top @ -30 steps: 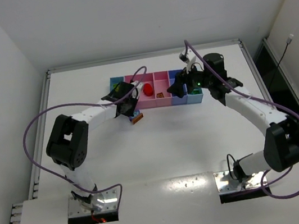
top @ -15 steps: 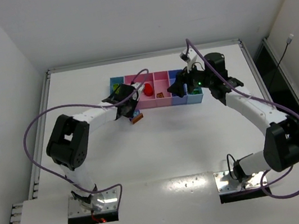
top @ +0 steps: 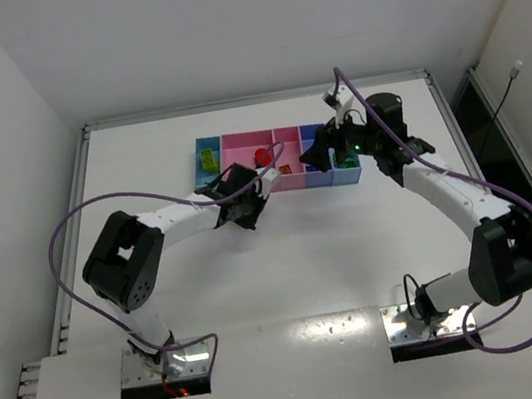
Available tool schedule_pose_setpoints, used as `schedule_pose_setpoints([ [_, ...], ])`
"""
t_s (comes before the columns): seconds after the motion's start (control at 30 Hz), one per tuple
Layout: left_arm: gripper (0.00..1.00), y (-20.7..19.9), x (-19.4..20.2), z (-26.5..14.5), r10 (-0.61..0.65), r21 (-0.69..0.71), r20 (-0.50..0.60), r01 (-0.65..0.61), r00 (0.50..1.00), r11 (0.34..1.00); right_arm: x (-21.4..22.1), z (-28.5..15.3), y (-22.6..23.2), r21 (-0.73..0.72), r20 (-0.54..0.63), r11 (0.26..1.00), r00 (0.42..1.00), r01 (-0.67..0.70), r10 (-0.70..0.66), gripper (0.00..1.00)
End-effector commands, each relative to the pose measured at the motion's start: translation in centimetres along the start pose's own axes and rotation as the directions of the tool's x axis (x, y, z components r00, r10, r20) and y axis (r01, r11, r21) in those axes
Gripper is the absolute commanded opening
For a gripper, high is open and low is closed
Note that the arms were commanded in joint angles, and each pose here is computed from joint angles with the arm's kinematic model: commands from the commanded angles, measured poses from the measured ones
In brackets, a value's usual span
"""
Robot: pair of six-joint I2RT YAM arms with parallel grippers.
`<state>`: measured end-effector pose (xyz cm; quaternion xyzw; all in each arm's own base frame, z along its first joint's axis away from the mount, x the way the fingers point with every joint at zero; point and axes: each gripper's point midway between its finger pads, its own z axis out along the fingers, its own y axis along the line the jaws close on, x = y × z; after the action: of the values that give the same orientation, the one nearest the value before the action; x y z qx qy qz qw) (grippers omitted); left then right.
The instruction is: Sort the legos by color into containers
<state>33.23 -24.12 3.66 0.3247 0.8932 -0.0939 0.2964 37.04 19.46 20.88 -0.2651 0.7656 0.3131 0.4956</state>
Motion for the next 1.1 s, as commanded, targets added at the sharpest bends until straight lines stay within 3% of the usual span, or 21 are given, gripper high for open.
schedule_pose_setpoints([
  [0.0,0.00,-2.4,0.9,-0.8,-0.038,0.090,-0.030,0.041,0.999,0.995,-0.6,0.1,-0.1,-0.007,0.025,1.000,1.000,0.008,-0.008,0.70],
  [0.13,0.00,-3.7,-0.4,-2.1,-0.045,0.184,0.020,0.041,0.999,0.982,-0.4,0.1,0.0,-0.007,0.017,1.000,1.000,0.002,-0.002,0.70],
  [0.17,0.00,-3.9,-1.7,-3.3,-0.054,0.199,0.077,0.037,0.996,0.979,-0.4,0.0,-0.4,0.001,0.019,1.000,1.000,0.000,0.000,0.70],
  [0.23,0.00,-3.1,-4.1,-4.7,-0.091,0.154,0.174,0.064,0.981,0.986,0.1,0.0,-0.4,0.001,0.011,1.000,1.000,-0.007,0.007,0.70],
  [0.37,0.00,-1.3,-5.9,-6.3,-0.096,0.073,0.230,0.081,0.969,0.994,0.5,0.0,-0.4,0.001,0.008,1.000,1.000,-0.009,0.009,0.70],
  [0.67,0.00,4.8,-4.3,-4.9,-0.024,-0.243,0.150,0.061,0.988,0.968,0.1,0.2,-0.5,-0.001,0.018,1.000,1.000,-0.021,0.021,0.70],
  [1.07,0.00,8.6,-3.0,-2.8,0.022,-0.379,0.099,0.018,0.995,0.925,0.4,0.4,-0.4,-0.010,0.010,1.000,1.000,-0.027,0.027,0.68],
])
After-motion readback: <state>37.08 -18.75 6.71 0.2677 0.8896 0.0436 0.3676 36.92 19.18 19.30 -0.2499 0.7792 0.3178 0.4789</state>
